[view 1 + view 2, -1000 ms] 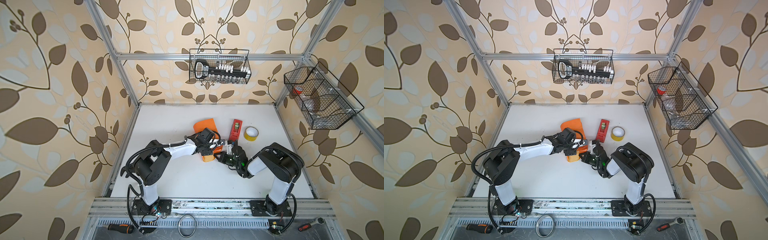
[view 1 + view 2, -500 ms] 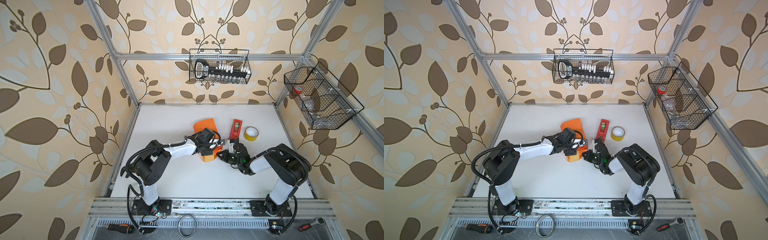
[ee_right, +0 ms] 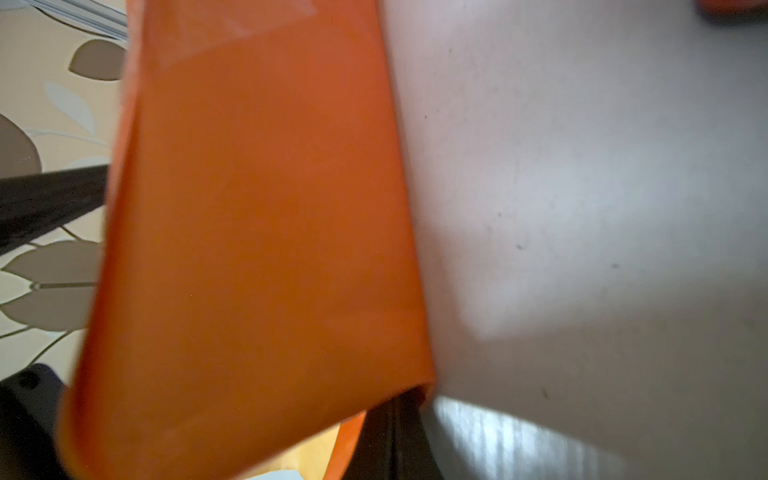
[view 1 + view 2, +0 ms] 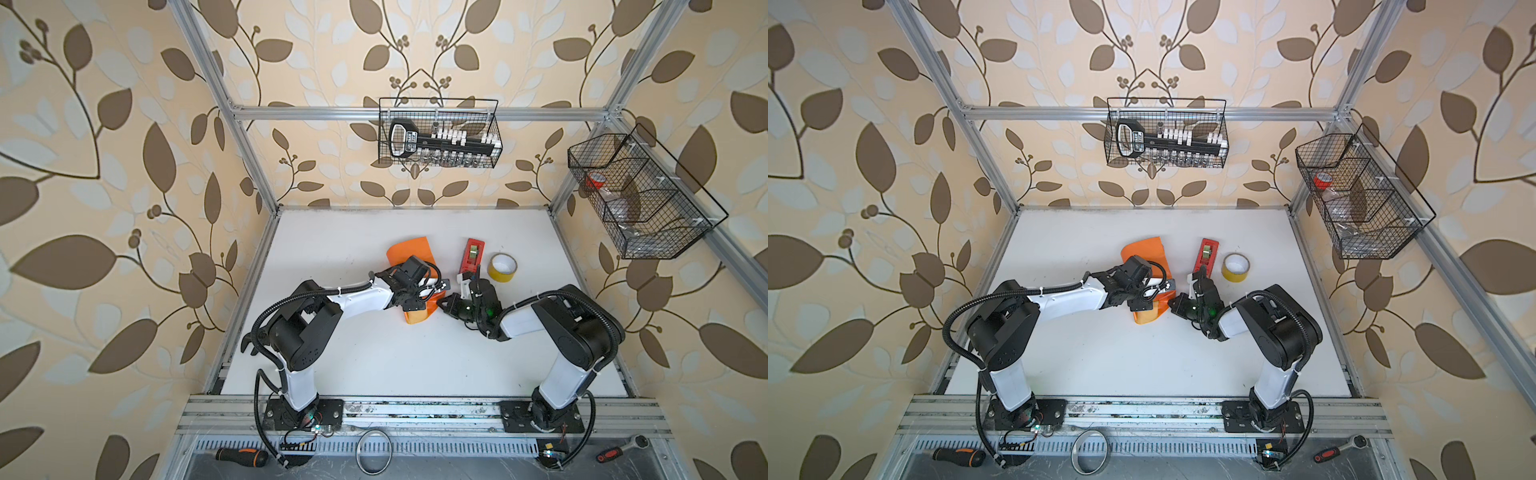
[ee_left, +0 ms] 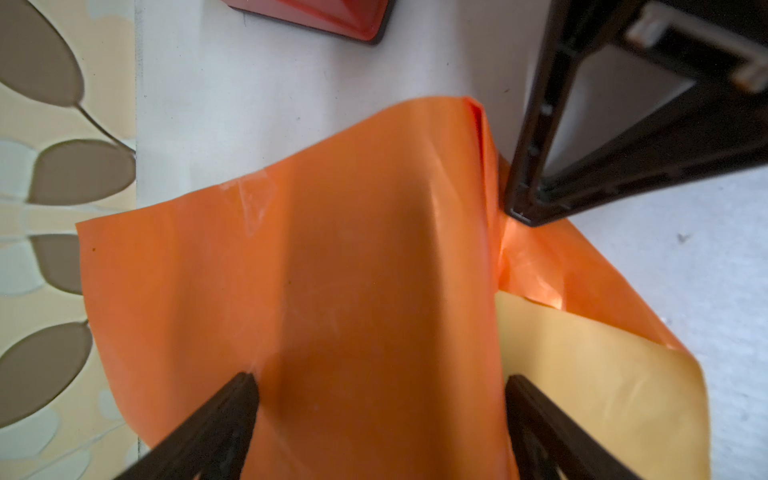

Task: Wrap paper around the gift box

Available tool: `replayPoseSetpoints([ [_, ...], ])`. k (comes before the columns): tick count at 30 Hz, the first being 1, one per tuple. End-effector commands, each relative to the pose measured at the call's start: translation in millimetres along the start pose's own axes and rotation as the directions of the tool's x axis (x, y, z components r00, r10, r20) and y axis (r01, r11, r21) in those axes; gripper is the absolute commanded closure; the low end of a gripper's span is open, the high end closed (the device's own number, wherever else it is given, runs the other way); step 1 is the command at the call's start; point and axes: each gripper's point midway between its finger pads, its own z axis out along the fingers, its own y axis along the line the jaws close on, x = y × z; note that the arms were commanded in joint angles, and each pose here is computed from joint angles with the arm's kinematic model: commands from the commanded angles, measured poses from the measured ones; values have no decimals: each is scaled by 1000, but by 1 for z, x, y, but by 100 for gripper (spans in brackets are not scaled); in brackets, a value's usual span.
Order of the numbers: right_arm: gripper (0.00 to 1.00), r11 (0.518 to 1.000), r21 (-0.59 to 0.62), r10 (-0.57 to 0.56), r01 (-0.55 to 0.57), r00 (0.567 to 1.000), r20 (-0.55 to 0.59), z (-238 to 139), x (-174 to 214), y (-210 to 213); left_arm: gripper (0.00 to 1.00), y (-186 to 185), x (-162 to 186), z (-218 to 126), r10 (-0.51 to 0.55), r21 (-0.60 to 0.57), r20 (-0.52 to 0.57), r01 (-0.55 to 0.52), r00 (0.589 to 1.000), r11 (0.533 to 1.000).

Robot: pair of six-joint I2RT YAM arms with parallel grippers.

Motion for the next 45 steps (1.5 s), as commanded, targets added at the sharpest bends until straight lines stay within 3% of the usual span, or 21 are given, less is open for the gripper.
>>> replayPoseSetpoints([
  [1,95,999,33,-11,13,998,-64,0,21,-5,7,-20,9,6,33,82,-47,-29,998,996],
  [16,96,994,104,-15,28,993,-120,-6,60,-4,7,-19,8,5,29,76,-46,-26,998,997],
  [36,97,996,93,8,-7,1000,-17,-6,-16,-3,7,-19,8,5,28,78,-47,-24,999,997],
  [42,96,997,81,8,-9,1000,7,-25,-24,-8,7,-14,-4,-2,-6,82,-15,8,1000,997],
  [45,90,997,83,-9,7,1000,28,-42,-28,-14,6,-6,-19,-13,-62,80,36,59,997,995],
])
